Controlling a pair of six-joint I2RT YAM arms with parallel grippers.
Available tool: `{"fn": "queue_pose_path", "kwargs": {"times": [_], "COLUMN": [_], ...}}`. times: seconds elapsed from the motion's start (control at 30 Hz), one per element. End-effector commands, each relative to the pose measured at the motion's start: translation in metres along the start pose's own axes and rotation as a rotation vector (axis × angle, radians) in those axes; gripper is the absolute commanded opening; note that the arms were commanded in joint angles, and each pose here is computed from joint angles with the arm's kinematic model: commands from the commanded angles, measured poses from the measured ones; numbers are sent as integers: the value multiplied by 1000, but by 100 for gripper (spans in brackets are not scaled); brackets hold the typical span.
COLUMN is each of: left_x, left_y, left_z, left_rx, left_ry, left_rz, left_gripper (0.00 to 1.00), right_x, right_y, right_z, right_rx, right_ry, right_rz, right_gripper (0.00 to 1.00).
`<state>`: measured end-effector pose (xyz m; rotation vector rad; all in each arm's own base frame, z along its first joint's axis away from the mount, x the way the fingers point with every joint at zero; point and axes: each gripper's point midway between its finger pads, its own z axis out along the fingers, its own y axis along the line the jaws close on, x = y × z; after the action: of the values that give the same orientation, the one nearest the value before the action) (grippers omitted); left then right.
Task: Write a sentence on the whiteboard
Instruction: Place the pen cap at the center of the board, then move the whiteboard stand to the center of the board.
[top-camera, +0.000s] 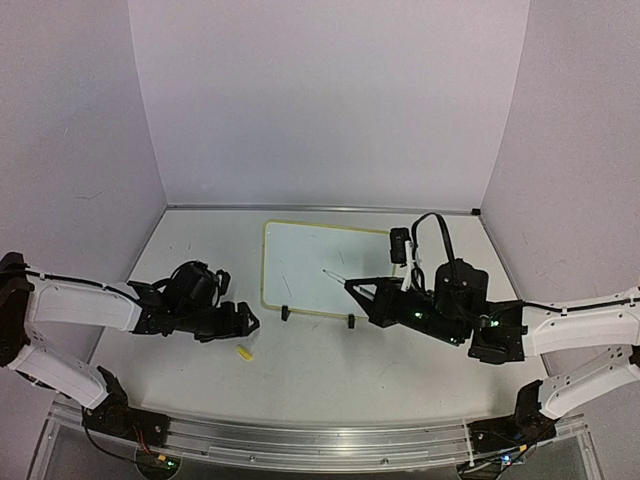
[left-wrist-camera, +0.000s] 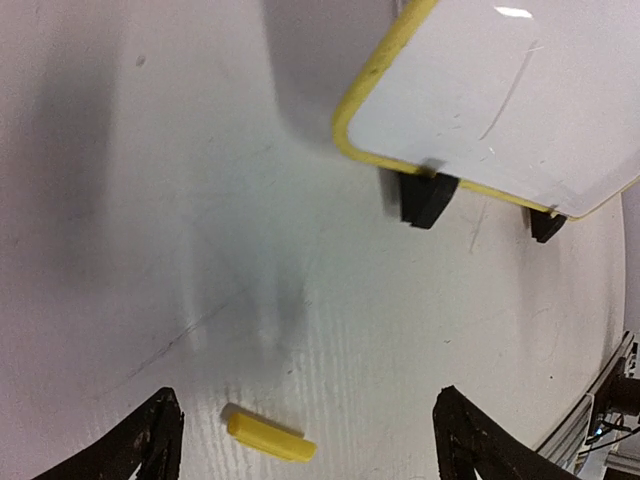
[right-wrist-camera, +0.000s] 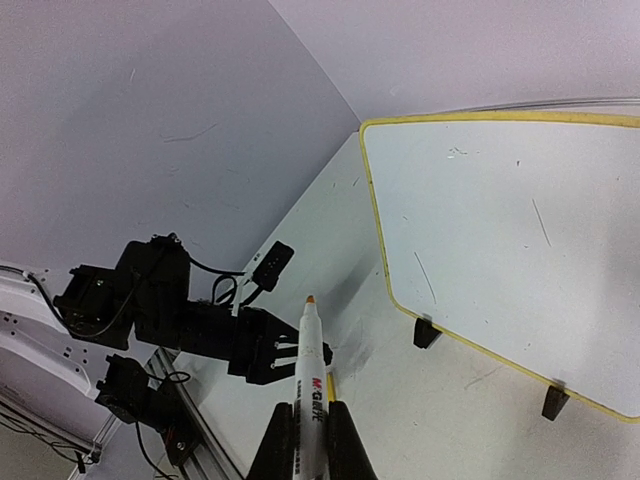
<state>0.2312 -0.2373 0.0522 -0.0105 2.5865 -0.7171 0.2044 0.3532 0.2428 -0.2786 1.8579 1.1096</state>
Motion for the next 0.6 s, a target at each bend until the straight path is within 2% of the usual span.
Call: {"fn": "queue_pose_path", "kwargs": {"times": [0.0,0.23,0.43,0.57], "left_x": [-31,-36,-37,-35], "left_y": [-35,-79,-91,-94], "left_z": [-5,22,45,60], "left_rx": [-5,29,-1,-26], "left_ry": [-113,-170,-193,-175], "left_rz": [101,142,161,184], "left_gripper": [85,74,62,59], "right_x": [-12,-16,-18,-18], "right_y": [3,-6,-9,-13], "right_z": [-4,-7,-13,-17], "right_rx": [1,41,49,61], "right_ry": [-42,-75,-91,-100], "right_rz": [-10,6,10,15], "right_gripper": [0,0,0,0]}}
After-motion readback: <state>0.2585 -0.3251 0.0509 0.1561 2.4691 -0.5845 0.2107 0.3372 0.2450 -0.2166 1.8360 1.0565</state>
